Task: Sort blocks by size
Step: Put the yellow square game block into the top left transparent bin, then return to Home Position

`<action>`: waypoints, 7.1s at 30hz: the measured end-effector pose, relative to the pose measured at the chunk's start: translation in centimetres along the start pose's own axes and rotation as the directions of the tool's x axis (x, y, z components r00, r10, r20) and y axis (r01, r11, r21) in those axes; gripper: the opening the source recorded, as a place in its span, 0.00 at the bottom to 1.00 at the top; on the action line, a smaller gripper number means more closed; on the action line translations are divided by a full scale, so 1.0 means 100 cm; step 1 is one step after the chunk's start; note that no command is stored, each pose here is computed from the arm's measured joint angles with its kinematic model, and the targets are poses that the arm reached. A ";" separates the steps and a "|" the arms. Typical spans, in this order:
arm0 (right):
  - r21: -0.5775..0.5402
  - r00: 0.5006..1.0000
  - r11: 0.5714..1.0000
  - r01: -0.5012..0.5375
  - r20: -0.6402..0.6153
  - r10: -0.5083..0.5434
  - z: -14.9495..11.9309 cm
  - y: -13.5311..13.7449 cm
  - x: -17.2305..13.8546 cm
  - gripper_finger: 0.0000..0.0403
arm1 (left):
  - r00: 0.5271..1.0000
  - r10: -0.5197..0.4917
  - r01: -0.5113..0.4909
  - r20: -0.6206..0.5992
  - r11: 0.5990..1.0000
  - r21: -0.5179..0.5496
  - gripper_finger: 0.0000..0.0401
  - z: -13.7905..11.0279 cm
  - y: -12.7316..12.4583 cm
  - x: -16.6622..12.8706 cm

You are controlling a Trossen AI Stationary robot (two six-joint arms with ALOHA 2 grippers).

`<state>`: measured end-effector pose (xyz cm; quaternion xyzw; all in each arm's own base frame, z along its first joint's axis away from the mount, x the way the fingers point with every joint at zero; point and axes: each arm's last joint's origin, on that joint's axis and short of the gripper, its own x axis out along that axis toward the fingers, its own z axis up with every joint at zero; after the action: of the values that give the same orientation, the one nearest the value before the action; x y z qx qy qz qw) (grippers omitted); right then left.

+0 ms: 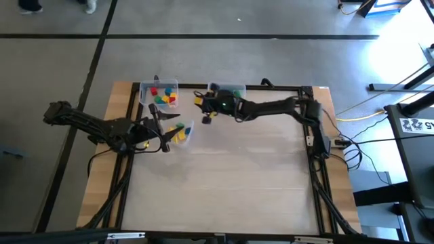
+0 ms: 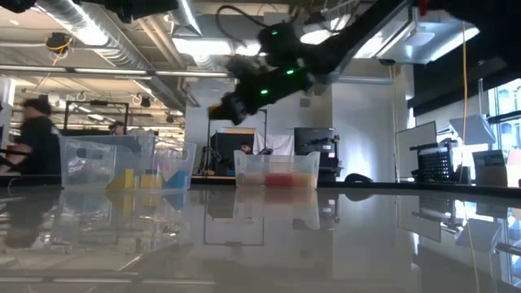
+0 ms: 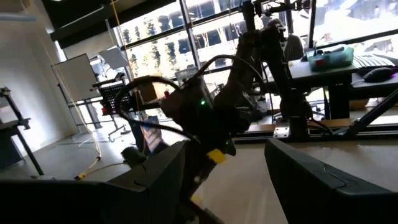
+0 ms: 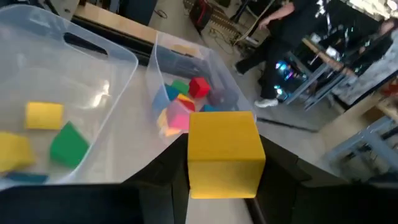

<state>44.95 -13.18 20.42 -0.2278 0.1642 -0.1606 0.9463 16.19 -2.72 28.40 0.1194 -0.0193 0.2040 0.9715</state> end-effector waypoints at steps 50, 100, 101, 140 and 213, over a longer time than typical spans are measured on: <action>-0.232 0.988 0.971 -0.048 -0.152 0.013 0.090 -0.039 0.067 0.65 | 1.000 0.013 -0.013 0.007 0.999 -0.052 0.55 0.003 0.007 -0.006; 0.074 0.951 0.948 -0.309 -0.013 0.310 0.007 0.014 -0.324 0.63 | 0.953 -0.270 0.242 -0.140 0.952 -0.187 0.01 -0.032 0.010 -0.008; 0.073 0.953 0.950 -0.302 0.004 0.303 -0.001 0.017 -0.327 0.63 | 0.951 -0.282 0.255 -0.129 0.947 -0.195 0.01 -0.036 0.009 -0.008; 0.057 0.905 0.966 -0.253 0.366 0.216 -0.112 0.058 -0.356 0.63 | 0.961 -0.278 0.260 -0.009 0.908 -0.328 0.01 -0.116 0.011 -0.048; 0.047 0.907 0.966 -0.255 0.357 0.223 -0.114 0.059 -0.355 0.63 | 0.974 -0.226 0.222 -0.007 0.960 -0.169 0.01 -0.118 0.022 -0.058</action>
<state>10.16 0.99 16.43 -0.1869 0.0131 -0.0080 0.9823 9.83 -0.23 16.91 0.0363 -0.0098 0.0919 0.9951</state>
